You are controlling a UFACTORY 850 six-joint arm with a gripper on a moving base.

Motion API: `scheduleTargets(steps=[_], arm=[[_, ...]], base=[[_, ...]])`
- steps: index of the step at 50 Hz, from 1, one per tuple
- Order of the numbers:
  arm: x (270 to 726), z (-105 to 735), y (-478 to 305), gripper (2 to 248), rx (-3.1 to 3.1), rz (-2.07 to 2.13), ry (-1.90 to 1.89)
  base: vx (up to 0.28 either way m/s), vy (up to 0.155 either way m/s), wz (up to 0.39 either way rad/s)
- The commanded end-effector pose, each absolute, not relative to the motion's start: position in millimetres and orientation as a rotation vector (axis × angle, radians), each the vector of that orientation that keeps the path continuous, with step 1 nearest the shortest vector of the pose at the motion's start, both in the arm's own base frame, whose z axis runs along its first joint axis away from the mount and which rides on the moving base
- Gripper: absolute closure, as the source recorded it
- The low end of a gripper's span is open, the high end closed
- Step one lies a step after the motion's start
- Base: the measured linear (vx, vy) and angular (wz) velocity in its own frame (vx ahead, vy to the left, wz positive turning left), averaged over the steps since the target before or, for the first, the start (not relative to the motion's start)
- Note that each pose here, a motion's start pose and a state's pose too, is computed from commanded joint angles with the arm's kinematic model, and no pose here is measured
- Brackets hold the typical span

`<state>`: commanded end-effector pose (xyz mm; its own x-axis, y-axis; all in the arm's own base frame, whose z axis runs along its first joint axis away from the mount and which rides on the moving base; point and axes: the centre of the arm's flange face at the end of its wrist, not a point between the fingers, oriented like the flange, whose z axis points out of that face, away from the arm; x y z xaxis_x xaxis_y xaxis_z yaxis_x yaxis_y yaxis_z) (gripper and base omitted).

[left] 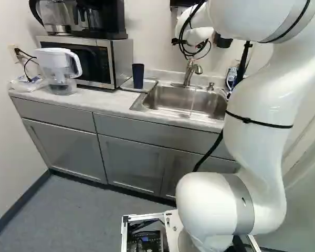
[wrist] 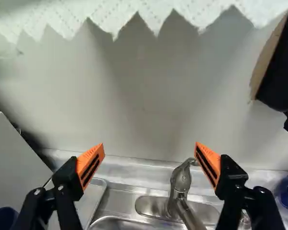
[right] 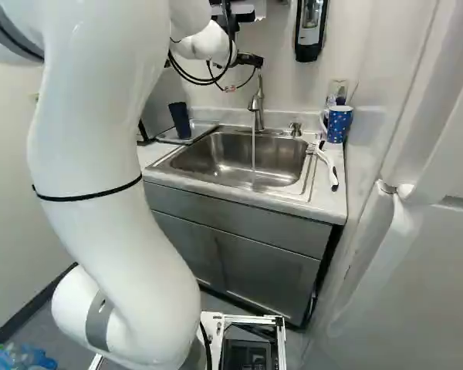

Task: Rinse the cup and place it in the tray

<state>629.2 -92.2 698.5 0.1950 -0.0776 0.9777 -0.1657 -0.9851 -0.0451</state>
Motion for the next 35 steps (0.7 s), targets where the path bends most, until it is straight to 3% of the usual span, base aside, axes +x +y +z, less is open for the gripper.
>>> scheduleTargets(steps=[35], arm=[[651,693,-94,3,2.401,1.906,-0.241]], base=[[0.0,0.0,0.0]])
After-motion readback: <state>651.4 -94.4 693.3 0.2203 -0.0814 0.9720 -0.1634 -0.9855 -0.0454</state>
